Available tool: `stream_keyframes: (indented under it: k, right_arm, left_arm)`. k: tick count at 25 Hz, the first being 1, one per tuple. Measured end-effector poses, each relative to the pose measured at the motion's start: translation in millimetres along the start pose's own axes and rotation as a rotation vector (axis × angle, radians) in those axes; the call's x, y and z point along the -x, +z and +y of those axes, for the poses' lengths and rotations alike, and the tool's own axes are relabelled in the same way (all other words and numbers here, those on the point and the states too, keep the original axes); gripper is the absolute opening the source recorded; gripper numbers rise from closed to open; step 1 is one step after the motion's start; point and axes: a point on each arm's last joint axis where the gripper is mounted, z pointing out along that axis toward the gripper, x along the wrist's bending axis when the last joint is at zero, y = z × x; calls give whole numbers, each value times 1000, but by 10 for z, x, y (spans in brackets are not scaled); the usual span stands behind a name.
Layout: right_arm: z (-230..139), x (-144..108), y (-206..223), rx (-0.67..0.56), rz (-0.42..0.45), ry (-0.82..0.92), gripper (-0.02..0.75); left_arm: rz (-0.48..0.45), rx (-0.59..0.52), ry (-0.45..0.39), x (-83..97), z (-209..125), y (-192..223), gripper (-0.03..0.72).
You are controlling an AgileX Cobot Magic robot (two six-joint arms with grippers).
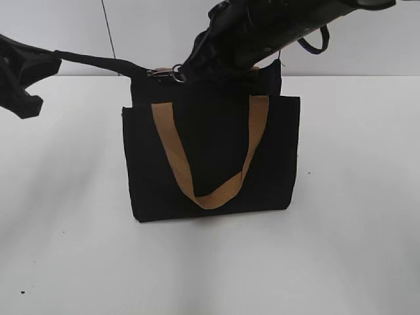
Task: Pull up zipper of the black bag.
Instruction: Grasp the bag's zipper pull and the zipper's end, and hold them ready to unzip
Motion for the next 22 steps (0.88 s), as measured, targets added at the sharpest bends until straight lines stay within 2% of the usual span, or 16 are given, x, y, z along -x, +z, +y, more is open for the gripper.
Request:
stream_keyframes:
  k: [10, 14, 22]
  right_arm:
    - [-21, 310, -185, -147, -45, -50, -13]
    - [41, 337, -280, -204, -46, -102, -13]
    - [-97, 396, -353, -390, -66, -190, -13]
  left_arm:
    - [-27, -70, -34, 124, -232, -9, 31]
    - [-34, -65, -36, 134, -232, -9, 31]
    - [-28, -71, -37, 130, -240, -9, 31]
